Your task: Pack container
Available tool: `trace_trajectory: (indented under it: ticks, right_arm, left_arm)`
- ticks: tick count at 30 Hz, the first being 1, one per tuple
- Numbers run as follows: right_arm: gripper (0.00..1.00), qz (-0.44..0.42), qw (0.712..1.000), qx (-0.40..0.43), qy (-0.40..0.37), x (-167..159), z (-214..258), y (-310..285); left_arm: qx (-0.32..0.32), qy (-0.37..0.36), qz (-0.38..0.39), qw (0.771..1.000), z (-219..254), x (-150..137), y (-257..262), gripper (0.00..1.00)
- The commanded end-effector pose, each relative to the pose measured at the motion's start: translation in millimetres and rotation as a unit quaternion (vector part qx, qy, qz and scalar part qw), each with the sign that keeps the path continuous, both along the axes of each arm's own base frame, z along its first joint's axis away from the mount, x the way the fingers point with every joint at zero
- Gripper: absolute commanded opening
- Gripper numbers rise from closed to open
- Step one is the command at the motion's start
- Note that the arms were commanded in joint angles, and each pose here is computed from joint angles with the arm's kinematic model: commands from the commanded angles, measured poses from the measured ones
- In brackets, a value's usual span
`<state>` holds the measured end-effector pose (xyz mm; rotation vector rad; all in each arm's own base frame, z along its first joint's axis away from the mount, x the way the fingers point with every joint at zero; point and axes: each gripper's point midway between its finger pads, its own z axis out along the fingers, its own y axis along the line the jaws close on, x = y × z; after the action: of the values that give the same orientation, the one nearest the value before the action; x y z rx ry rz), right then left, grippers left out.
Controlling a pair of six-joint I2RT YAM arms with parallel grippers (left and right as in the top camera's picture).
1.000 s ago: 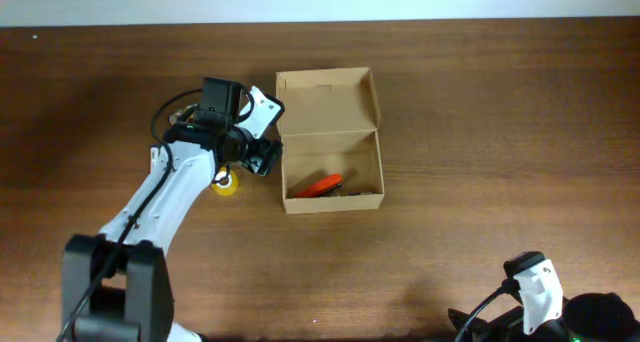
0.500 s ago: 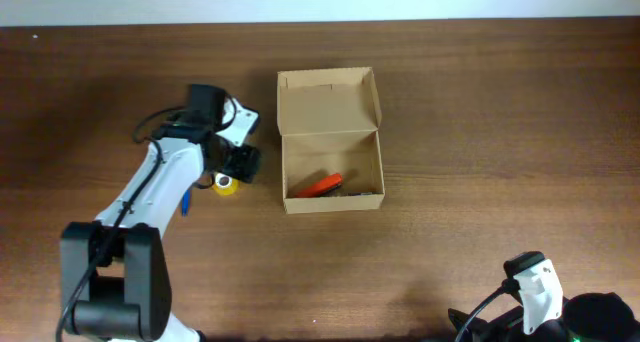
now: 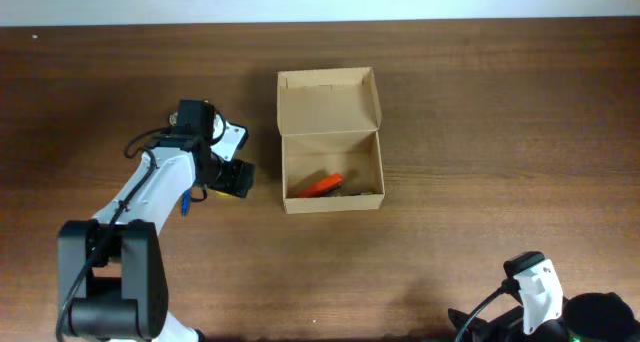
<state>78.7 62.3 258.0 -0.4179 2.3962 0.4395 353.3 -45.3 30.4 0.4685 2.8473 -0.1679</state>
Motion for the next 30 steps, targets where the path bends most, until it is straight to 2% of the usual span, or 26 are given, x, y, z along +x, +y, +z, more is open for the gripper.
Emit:
trace_trajectory:
  ticks: [1,12,25,30]
  right_arm:
    - [0.99,0.006,1.0,0.0,0.0,-1.2,-1.0,0.9]
    - [0.99,0.006,1.0,0.0,0.0,-1.2,-1.0,0.9]
    - [0.99,0.006,1.0,0.0,0.0,-1.2,-1.0,0.9]
    - [0.99,0.006,1.0,0.0,0.0,-1.2,-1.0,0.9]
  left_arm:
    - [0.015,0.004,0.014,1.0,-4.0,-1.2,6.1,0.87]
    - [0.015,0.015,0.019,1.0,-14.9,-3.8,6.5,0.87]
    - [0.045,0.028,0.029,0.998,-30.3,-3.9,16.6,0.87]
    - [0.052,0.027,0.03,0.998,-31.0,-3.7,18.9,0.81]
